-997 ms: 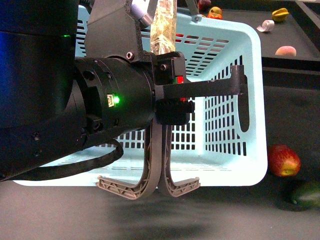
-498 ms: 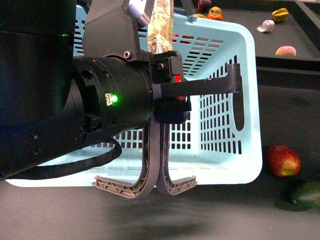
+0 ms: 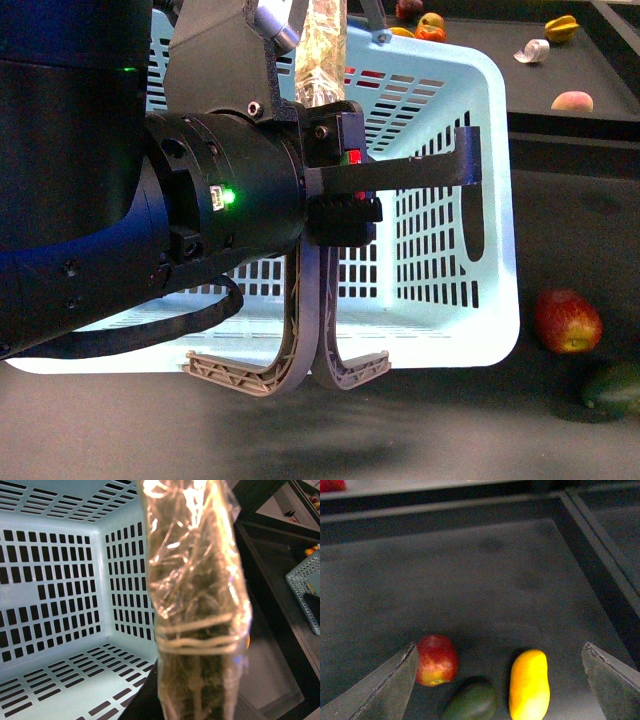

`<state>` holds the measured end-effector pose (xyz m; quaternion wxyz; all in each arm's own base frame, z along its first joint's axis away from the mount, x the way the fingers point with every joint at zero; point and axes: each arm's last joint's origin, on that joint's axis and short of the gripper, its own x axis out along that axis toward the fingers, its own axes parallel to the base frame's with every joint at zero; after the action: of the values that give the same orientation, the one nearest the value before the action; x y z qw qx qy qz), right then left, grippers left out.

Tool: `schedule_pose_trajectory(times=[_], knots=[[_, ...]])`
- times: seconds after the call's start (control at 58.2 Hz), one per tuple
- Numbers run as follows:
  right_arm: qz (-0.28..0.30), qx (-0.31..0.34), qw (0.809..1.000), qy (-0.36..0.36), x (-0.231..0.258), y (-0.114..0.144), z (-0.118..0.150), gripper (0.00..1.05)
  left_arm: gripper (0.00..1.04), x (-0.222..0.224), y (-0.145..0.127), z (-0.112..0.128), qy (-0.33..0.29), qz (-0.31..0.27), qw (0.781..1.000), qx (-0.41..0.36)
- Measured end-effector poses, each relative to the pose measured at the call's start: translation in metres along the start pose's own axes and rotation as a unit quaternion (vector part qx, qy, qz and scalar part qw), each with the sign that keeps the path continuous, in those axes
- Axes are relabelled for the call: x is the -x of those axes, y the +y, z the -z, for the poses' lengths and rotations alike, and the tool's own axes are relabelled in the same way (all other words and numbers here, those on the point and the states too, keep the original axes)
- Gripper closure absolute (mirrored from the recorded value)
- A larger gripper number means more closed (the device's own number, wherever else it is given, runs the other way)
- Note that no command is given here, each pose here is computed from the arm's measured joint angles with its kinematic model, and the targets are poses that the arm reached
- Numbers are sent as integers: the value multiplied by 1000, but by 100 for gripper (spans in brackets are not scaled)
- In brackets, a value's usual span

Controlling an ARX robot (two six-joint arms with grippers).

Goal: Pick mango with right arm and hold basket with left

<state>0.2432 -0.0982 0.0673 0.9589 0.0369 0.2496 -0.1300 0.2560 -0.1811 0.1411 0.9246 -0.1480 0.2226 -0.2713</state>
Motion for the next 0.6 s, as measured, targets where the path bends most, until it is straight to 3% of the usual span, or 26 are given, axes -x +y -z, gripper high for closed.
schedule_pose_trajectory(times=[0.309, 0.602], knots=[[39, -25, 993, 111, -75, -20, 56, 8, 100, 0, 0, 0, 1, 2, 1000, 0], [76, -72, 983, 151, -119, -36, 75, 8, 100, 0, 0, 0, 0, 1, 1000, 0]])
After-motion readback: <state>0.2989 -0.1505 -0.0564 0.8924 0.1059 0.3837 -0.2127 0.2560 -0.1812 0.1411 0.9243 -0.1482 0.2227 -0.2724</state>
